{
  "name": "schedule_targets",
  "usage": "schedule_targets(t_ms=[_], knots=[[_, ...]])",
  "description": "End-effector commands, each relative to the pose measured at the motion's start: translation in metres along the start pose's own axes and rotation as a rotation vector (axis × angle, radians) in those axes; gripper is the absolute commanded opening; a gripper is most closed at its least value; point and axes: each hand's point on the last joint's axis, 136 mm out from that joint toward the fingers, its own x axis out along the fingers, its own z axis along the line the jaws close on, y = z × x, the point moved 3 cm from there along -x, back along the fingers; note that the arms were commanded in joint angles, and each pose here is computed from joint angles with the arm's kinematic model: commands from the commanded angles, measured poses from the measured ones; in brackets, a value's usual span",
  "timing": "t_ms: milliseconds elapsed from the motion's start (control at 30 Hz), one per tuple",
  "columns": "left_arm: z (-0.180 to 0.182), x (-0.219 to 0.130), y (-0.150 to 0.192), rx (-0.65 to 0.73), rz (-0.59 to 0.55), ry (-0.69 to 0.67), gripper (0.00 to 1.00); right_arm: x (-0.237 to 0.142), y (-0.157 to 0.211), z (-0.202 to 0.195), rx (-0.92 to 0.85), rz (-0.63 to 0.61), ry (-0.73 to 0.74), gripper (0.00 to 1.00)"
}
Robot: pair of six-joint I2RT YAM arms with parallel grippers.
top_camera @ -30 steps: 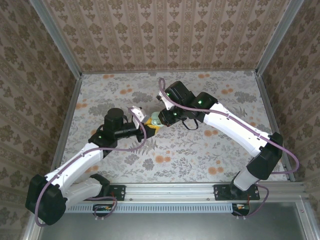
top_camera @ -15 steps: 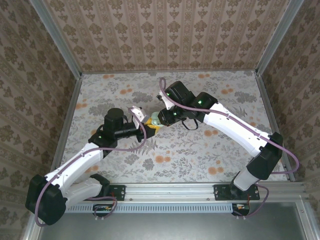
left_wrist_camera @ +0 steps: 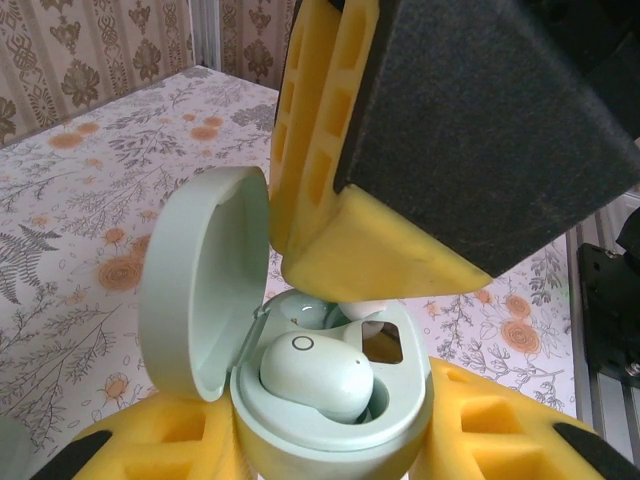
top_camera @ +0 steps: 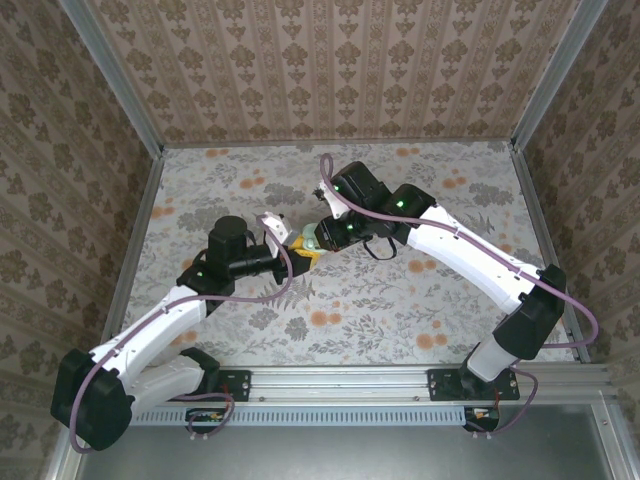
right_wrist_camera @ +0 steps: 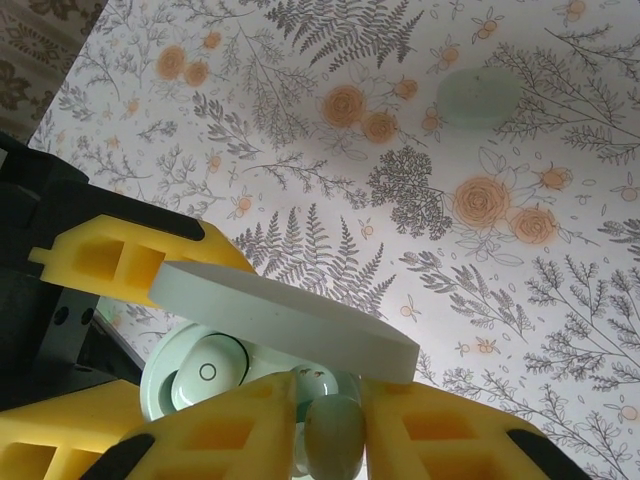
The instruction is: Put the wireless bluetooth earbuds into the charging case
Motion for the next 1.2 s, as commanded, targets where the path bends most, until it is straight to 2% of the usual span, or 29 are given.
schedule_targets(t_ms=[0, 300, 600, 1167], knots=[[-0.010, -0.006, -0.029, 0.073, -0.098, 0.046, 0.03, -0.003, 0.000, 0.009, 0.037, 0.023, -0.062, 0.25], [-0.009, -0.005, -0.029, 0.076, -0.098, 0.044, 0.03, -0.006, 0.000, 0.006, 0.096, 0.027, -0.093, 0.25], [-0.009, -0.005, -0.030, 0.077, -0.097, 0.044, 0.03, -0.005, -0.001, 0.003, 0.099, 0.034, -0.079, 0.15], [-0.009, -0.004, -0.029, 0.073, -0.096, 0.044, 0.03, -0.010, -0.001, 0.001, -0.064, 0.037, 0.129, 0.11]])
